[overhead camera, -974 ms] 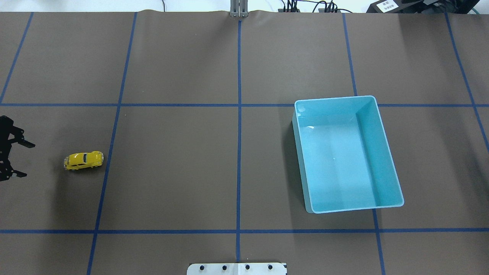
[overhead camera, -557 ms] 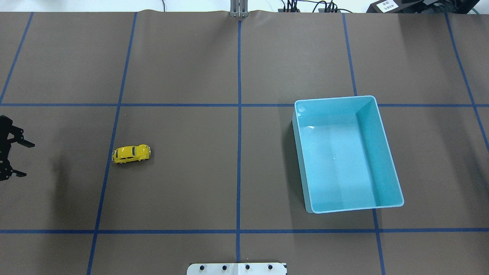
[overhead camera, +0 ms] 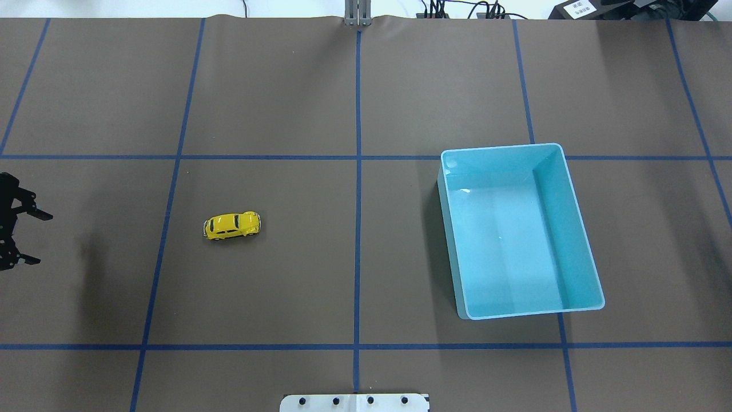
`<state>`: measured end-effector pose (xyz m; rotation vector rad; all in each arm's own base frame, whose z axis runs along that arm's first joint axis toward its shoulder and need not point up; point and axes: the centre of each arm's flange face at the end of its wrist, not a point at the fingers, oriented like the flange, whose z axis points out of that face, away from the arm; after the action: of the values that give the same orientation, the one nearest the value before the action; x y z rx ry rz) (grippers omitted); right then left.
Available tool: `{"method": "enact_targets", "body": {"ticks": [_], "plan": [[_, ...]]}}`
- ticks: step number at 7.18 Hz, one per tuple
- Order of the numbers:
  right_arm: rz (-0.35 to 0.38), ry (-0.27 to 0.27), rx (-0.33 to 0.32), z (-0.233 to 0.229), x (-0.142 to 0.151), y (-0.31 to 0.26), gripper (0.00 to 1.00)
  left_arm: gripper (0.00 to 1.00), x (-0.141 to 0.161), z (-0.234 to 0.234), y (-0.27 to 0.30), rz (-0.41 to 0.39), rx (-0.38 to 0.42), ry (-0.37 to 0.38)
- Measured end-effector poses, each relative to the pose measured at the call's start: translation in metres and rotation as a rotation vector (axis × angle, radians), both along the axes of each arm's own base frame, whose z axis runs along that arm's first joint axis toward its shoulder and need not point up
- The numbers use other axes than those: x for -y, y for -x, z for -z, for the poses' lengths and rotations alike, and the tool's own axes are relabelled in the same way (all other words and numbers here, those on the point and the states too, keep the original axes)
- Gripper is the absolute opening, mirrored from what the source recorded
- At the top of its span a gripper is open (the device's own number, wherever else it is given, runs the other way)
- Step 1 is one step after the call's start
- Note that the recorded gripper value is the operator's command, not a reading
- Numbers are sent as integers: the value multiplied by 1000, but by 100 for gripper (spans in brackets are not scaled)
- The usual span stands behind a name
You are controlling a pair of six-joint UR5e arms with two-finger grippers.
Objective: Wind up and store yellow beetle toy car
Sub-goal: 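Open the left gripper to release the car and withdraw the left arm, then swing the right arm in past the blue bin toward the car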
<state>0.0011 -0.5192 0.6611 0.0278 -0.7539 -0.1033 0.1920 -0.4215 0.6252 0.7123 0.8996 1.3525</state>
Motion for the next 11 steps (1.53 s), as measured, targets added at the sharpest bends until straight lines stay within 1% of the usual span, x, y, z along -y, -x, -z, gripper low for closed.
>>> {"method": "enact_targets", "body": {"ticks": [2, 4, 5, 7, 8, 9, 10, 11], "plan": [[0, 0, 0, 0, 0, 0, 100, 100, 6, 3, 15, 24, -14, 16], [0, 0, 0, 0, 0, 0, 100, 100, 17, 3, 45, 86, -23, 41], [-1, 0, 0, 0, 0, 0, 100, 100, 26, 3, 62, 129, -14, 69], [2, -4, 6, 3, 0, 1, 100, 100, 61, 17, 83, 198, 19, 148], [8, -10, 30, 8, 1, 5, 100, 100, 76, 25, 90, 224, 36, 187], [23, -27, 61, 20, 7, 13, 100, 100, 91, 33, 99, 252, 60, 246], [49, -62, 80, 40, 19, 27, 100, 100, 111, 41, 110, 294, 91, 344], [79, -101, 90, 62, 32, 45, 100, 100, 128, 50, 124, 365, 119, 482]]}}
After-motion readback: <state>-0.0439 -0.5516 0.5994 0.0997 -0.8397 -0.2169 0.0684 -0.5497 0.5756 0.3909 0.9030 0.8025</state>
